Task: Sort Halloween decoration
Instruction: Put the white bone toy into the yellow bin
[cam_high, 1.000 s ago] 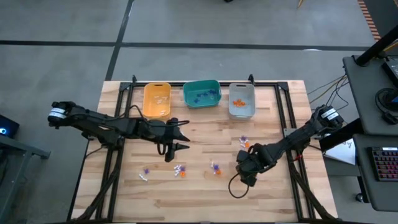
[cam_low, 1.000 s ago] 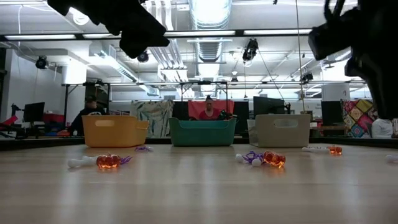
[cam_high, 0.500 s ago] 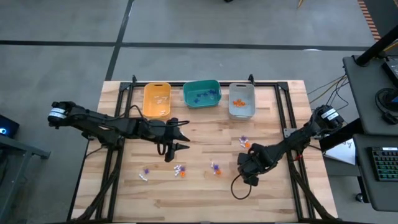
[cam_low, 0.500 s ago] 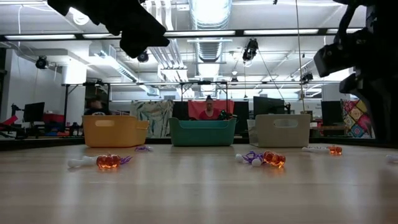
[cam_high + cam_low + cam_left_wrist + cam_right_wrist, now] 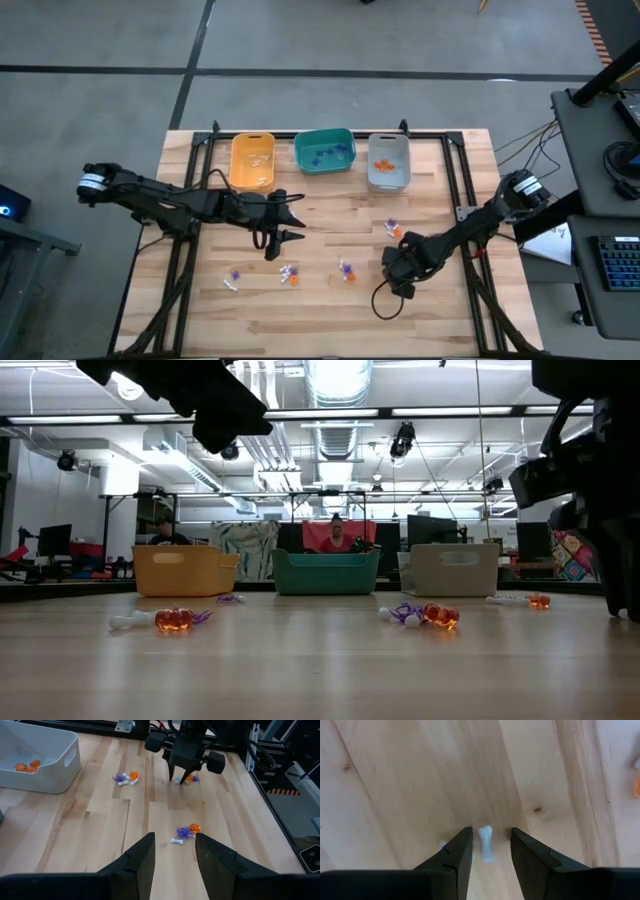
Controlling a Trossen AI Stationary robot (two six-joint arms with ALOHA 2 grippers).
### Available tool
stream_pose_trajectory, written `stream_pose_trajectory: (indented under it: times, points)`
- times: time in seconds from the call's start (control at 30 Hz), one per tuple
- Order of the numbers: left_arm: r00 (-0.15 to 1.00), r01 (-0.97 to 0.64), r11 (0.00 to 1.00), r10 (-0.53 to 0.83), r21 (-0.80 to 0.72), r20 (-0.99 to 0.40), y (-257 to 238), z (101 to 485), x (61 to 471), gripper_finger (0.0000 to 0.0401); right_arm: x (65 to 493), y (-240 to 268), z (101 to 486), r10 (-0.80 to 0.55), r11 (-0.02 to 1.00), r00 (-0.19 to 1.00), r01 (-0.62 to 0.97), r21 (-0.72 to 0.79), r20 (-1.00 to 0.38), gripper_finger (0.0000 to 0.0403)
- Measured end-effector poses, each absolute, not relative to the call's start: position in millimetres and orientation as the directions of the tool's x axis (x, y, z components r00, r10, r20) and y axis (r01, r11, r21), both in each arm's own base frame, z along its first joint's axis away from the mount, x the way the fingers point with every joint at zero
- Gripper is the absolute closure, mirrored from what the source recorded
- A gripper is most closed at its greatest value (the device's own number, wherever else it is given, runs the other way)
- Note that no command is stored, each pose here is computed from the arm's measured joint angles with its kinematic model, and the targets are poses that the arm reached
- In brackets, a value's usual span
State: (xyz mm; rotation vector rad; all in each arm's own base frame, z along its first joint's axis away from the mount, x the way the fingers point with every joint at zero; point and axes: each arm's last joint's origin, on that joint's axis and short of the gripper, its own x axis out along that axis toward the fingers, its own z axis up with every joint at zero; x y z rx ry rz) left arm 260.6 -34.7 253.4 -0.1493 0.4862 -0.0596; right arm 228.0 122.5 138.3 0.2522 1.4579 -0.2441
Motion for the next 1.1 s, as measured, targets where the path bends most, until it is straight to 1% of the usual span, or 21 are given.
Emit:
stream_pose_trajectory:
  times: [0.13, 0.27, 0.63, 0.73, 0.87, 1.03, 1.1]
  points:
    - [0.883, 0.022, 0.987, -0.093, -0.157, -0.461, -35, 253, 261, 0.0278, 230, 123, 134, -0.023, 0.952, 0.085, 0.308, 0.004, -0.996, 0.0284]
    - [0.883, 0.022, 0.987, -0.093, -0.157, -0.461, -35, 253, 261, 0.0278, 230, 123, 132, -0.033, 0.952, 0.088, 0.307, -0.004, -0.996, 0.0299]
    - [0.885, 0.008, 0.989, -0.077, -0.15, -0.46, -34, 254, 261, 0.0278, 232, 124, 133, -0.022, 0.955, 0.11, 0.296, 0.012, -0.994, 0.038]
    - [0.887, -0.009, 0.99, -0.057, -0.141, -0.459, -34, 254, 261, 0.0278, 233, 124, 138, -0.021, 0.957, 0.129, 0.288, 0.017, -0.991, 0.0391]
    - [0.887, -0.004, 0.992, -0.053, -0.124, -0.458, -33, 254, 261, 0.0278, 236, 121, 150, -0.065, 0.954, 0.2, 0.299, -0.002, -0.978, 0.0394]
    - [0.889, 0.008, 0.995, -0.052, -0.099, -0.454, -33, 254, 261, 0.0278, 243, 114, 171, -0.076, 0.947, 0.313, 0.319, 0.03, -0.947, 0.0394]
    - [0.889, 0.016, 0.996, -0.052, -0.082, -0.455, -33, 254, 261, 0.0278, 250, 110, 179, -0.084, 0.947, 0.394, 0.316, 0.05, -0.915, 0.0394]
